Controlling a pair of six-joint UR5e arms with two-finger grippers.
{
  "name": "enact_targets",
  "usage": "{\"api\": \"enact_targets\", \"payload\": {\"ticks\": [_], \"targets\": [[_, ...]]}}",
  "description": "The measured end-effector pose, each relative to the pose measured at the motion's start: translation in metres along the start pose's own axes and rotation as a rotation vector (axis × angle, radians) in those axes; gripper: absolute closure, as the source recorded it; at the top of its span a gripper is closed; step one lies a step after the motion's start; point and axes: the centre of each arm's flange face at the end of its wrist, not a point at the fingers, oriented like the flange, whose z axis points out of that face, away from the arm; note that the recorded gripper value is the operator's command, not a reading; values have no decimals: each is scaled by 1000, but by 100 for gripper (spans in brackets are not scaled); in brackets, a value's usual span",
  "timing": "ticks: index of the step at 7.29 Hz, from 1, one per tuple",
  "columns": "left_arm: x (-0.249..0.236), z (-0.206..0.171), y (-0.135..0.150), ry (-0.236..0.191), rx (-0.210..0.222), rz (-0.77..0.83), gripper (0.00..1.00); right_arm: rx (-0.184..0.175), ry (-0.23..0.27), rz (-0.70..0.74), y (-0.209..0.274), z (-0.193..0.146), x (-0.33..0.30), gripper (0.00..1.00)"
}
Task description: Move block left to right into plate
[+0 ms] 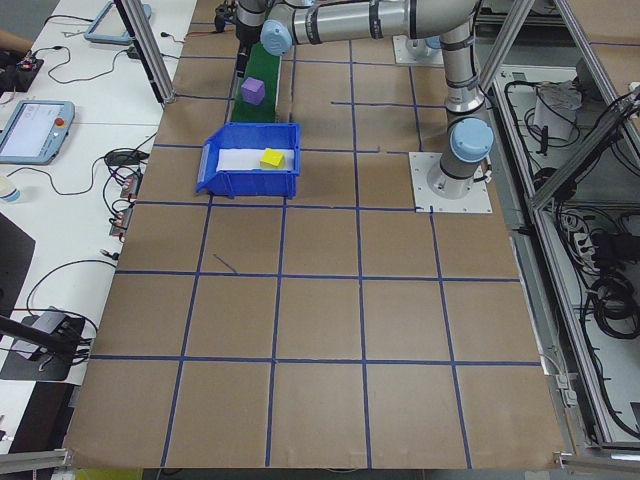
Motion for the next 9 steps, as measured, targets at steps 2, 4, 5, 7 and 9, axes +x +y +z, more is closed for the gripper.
{"api": "enact_targets", "payload": {"ticks": [2,4,5,7,9], "targets": [[-86,-25,-2,-24,-65,-83,0,-2,-1,3,-1,0,2,0],[-145,-19,11,-23,-153,35,0,-3,-2,6,-2,1,3,0],[-165,-4,22,-15,-197,124,0,-4,-3,7,-2,1,3,0],[-200,34,52,24,-282,275,0,-5,-2,7,-3,2,3,0],[-212,70,80,47,-323,308,0,-5,-2,7,-3,2,3,0]]}}
